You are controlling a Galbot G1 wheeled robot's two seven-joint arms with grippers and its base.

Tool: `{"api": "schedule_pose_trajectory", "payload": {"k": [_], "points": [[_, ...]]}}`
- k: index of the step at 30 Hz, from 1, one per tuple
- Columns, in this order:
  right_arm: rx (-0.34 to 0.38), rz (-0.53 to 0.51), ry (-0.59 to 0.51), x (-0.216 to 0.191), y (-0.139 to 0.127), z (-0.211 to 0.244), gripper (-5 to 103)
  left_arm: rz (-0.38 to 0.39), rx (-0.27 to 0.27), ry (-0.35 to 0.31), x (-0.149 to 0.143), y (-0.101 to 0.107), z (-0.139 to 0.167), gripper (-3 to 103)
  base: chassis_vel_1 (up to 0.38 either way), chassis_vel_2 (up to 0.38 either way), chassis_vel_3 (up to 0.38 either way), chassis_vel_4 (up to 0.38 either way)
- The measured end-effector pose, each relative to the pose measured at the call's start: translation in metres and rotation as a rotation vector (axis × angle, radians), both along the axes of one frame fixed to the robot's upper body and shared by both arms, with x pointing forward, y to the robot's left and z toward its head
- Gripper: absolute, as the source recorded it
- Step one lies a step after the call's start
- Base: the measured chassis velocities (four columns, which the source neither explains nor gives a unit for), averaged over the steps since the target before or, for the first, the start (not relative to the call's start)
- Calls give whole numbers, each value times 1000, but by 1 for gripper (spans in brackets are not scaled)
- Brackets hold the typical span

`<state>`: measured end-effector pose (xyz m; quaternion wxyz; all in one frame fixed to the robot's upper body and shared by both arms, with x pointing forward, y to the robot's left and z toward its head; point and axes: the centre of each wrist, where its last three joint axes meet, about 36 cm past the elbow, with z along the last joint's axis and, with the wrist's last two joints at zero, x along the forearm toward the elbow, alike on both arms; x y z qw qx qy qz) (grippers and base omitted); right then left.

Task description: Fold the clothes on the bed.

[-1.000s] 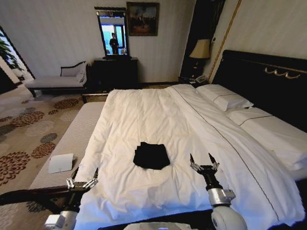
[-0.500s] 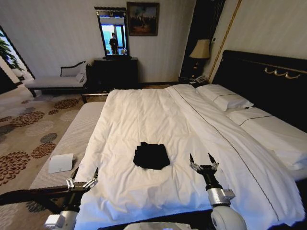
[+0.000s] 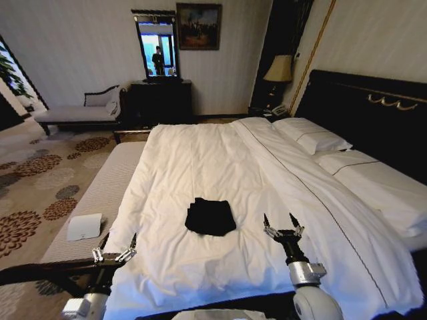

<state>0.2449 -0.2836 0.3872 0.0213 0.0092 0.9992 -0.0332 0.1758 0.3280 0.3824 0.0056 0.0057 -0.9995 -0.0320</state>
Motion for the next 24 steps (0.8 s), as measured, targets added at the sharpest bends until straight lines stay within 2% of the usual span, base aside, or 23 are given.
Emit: {"api": "schedule_pose_trajectory", "payload": {"k": [10, 18, 24], "points": [[0, -1, -1, 0, 0, 0, 100, 0, 0, 0, 0, 0, 0, 100, -168, -200, 177, 216], [0, -1, -1, 0, 0, 0, 100, 0, 0, 0, 0, 0, 0, 100, -240, -326, 235, 319], [0, -1, 0, 0, 0, 0, 100, 0, 0, 0, 0, 0, 0, 100, -251, -466, 253, 440]]}}
